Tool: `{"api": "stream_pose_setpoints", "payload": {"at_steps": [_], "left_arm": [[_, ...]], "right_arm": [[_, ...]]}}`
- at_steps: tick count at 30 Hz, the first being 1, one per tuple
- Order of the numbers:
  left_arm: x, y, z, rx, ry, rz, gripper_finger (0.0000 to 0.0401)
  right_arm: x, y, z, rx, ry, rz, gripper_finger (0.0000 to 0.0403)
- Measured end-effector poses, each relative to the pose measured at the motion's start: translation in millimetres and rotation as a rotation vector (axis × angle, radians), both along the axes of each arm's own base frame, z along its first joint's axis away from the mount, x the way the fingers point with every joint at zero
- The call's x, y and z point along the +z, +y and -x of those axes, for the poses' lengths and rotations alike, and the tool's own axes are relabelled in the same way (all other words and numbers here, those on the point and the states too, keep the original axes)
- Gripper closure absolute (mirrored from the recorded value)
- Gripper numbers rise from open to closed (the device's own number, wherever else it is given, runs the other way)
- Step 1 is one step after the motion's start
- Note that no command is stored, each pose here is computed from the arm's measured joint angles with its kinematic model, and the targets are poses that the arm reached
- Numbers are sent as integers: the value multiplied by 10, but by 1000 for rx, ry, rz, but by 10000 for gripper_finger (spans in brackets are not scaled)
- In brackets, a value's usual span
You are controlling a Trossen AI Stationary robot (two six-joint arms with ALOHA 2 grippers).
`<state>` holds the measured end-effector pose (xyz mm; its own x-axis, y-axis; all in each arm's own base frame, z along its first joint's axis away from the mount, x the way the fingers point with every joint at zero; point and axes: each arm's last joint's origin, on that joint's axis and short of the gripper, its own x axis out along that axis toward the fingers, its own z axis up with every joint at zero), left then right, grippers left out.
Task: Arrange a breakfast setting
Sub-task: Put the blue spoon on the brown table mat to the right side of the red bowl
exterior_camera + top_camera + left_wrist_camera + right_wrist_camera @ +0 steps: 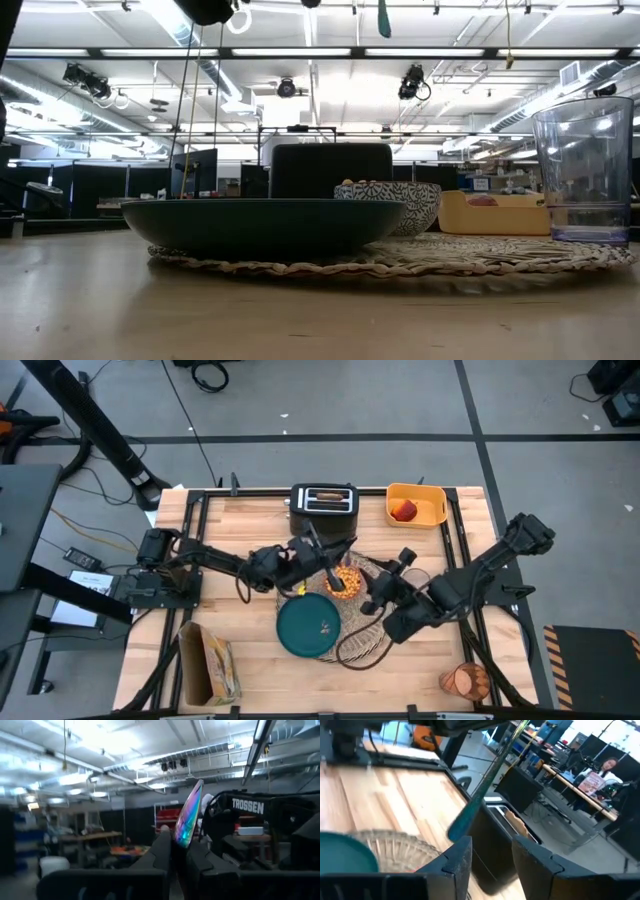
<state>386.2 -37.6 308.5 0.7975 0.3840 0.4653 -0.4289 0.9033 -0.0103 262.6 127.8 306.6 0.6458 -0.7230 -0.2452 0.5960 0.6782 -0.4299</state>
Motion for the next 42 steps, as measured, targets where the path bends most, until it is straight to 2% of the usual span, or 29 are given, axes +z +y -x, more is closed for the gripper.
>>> {"api": "stream_pose_setpoints", "payload": {"at_steps": [7, 10, 12, 16, 19, 22, 25, 29, 32, 37, 42], "left_arm": [[62, -38, 45, 102, 14, -189, 380], [86, -136, 75, 137, 24, -280, 381], [125, -212, 119, 147, -14, -304, 381], [213, -344, 235, 183, -113, -306, 381], [221, -446, 269, 171, -123, -303, 381], [217, -535, 290, 135, -131, -258, 381], [208, -605, 295, 70, -145, -217, 381], [216, -685, 316, -30, -192, -177, 381], [216, -753, 331, -112, -221, -144, 381], [212, -836, 336, -298, -268, -88, 381], [214, -836, 335, -338, -283, -64, 378]], "right_arm": [[48, -169, -245, -45, -90, 11, 207], [102, -187, -321, 14, -77, 20, 201], [128, -185, -349, 52, -64, 34, 201], [164, -152, -353, 73, -51, 72, 204], [154, -94, -333, 123, -18, 85, 206], [159, -4, -291, 205, 6, 80, 206], [207, 81, -231, 323, -25, -2, 206], [259, 164, -142, 386, -69, -82, 206], [324, 231, -76, 487, -115, -187, 211], [379, 265, -20, 610, -140, -327, 240], [391, 291, -64, 710, -154, -391, 275]]}}
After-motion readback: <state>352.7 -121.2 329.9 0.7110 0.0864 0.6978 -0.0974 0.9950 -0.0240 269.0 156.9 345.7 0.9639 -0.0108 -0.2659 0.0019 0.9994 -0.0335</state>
